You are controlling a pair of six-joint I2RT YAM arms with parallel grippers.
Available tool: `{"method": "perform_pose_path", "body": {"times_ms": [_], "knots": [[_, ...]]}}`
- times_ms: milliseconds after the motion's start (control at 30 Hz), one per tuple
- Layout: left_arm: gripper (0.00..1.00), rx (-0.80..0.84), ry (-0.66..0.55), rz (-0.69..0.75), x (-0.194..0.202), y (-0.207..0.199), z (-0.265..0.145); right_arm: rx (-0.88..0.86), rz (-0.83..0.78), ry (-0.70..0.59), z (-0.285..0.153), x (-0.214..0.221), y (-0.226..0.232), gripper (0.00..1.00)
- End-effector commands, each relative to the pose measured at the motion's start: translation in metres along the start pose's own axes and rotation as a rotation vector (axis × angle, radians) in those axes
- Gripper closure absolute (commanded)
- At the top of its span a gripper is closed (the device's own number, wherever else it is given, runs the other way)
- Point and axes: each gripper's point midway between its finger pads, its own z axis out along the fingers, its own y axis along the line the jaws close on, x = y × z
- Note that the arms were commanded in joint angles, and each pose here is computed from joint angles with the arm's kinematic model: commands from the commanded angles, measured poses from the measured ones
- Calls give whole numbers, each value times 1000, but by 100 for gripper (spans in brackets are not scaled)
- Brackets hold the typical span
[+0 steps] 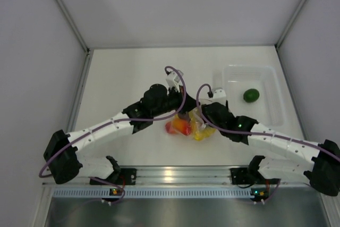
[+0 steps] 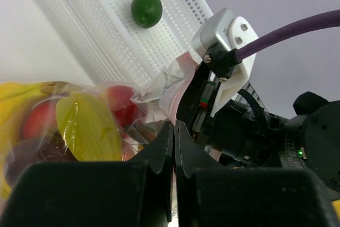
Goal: Open the zip-top bag and remove the fake food
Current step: Pick up the fake fruit from the zipper food storage bag.
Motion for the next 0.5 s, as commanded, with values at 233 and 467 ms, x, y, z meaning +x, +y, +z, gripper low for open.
{"method": "perform_pose_path", "body": {"times_ms": [233, 467], "knots": [[100, 99, -113, 24, -29, -27, -15, -39, 139, -101, 22, -14, 18, 43], [100, 107, -103, 19, -24, -26, -11, -74, 185, -105, 41, -12, 30, 43]]}}
